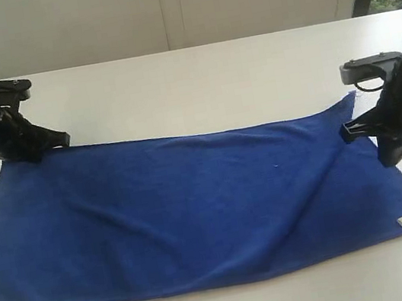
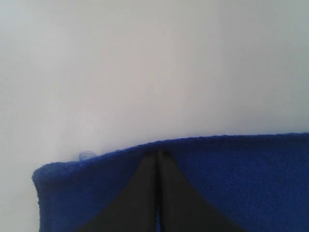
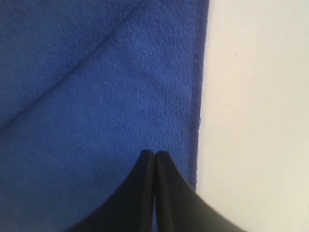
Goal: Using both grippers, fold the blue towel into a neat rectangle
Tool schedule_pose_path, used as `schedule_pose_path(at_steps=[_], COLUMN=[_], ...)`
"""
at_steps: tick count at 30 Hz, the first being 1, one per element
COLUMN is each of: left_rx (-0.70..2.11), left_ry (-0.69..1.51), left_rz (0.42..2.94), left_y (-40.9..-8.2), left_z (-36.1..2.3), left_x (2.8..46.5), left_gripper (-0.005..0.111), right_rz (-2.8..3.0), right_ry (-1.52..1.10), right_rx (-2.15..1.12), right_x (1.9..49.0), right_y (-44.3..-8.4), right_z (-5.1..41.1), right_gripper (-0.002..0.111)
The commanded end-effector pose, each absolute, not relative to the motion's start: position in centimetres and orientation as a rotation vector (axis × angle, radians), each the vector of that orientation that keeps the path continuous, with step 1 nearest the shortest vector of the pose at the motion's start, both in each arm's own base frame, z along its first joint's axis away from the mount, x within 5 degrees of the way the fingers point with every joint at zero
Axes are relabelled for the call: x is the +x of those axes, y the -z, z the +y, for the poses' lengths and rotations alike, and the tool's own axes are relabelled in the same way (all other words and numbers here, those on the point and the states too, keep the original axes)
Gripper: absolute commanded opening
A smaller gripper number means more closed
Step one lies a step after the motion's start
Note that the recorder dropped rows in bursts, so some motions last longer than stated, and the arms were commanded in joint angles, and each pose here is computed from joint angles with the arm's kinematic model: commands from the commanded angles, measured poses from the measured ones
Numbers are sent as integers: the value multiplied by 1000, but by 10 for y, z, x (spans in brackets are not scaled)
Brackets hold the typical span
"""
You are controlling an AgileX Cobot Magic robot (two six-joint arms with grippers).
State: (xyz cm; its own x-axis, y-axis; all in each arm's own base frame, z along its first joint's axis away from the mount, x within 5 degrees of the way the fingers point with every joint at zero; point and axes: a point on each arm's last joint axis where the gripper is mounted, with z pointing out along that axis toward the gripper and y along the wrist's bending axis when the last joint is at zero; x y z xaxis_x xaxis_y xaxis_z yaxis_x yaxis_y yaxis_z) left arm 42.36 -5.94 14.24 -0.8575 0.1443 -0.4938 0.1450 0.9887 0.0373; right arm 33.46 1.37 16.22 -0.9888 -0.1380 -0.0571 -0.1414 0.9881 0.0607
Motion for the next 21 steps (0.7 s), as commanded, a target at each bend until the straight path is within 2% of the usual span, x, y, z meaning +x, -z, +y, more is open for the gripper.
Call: schedule_pose_path(at_steps=[1, 9, 13, 17, 21], left_rx=[199, 193, 124, 30, 28], left_ry=[-2, 0, 0, -10, -13], left_rz=[2609, 2609, 2630, 2682, 2694], left_y=[-145, -145, -144, -142, -141], left_z=[-57, -57, -47, -31, -30], left_x=[425, 425, 425, 423, 422], left_gripper=[0, 0, 0, 0, 0], right_rz=[3158, 3233, 3292, 3306, 3285], right_ry=[-81, -70, 96, 136, 137], right_rx=[-209, -134, -45, -27, -13], right_x=[321, 294, 281, 276, 275], right_y=[-153, -127, -119, -118, -126], right_z=[10, 9, 0, -2, -2], right_gripper=[0, 0, 0, 0, 0])
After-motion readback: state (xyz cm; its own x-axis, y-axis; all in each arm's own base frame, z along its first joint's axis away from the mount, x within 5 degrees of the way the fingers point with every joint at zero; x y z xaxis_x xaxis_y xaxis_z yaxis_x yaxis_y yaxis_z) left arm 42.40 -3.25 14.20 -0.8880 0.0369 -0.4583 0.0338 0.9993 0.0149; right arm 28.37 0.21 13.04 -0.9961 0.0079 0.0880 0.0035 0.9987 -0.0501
